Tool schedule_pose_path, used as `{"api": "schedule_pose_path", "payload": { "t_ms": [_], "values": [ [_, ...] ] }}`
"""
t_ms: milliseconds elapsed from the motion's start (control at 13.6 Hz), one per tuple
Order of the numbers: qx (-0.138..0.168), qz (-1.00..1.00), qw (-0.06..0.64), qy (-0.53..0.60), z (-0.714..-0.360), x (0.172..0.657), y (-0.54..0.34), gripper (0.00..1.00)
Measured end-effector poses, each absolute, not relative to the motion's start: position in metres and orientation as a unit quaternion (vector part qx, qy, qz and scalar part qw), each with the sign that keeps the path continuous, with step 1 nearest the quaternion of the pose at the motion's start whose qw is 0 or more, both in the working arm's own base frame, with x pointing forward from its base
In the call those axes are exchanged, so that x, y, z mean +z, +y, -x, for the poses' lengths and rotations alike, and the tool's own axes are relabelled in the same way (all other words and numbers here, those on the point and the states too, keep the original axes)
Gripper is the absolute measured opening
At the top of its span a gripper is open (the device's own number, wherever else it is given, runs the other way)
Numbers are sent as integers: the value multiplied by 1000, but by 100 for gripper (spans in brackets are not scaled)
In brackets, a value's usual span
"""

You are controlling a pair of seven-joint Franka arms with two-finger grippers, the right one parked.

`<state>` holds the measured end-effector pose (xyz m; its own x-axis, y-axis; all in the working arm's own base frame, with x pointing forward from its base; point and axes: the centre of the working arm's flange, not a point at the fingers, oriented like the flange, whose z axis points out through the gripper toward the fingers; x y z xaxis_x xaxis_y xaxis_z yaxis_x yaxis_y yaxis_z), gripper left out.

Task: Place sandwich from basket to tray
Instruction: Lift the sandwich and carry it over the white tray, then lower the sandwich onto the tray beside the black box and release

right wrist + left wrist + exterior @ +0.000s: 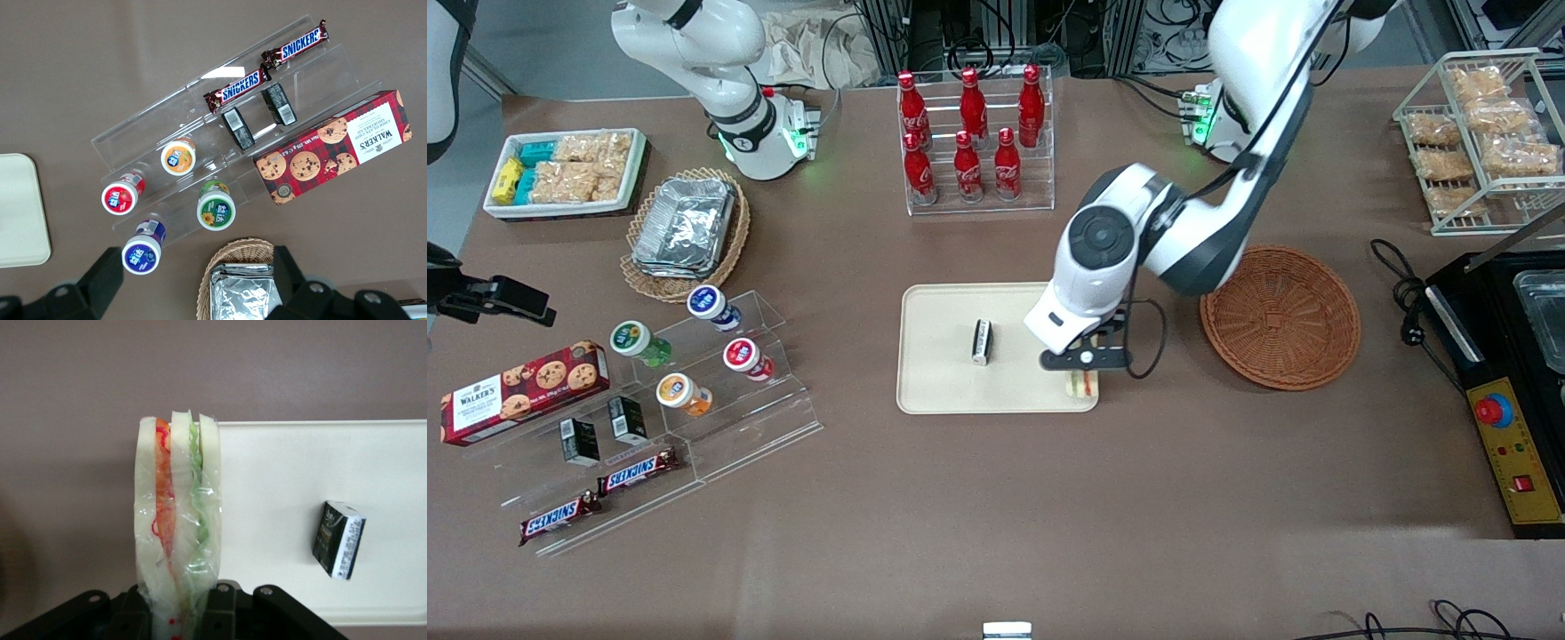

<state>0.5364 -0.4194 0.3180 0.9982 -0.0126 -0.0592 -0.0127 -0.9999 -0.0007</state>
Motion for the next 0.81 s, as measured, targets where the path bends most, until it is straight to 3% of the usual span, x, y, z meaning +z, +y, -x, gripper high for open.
{"api": "schedule_pose_path", "payload": {
  "t_ms": [221, 516, 663, 811],
  "values": [
    [33, 999, 9, 9, -534, 270, -428, 21],
    [25, 1000, 8, 12, -530, 253, -428, 19],
    [29, 999, 11, 8, -527, 247, -427, 35],
    [34, 999, 15, 7, -524, 241, -426, 57]
  ]
}}
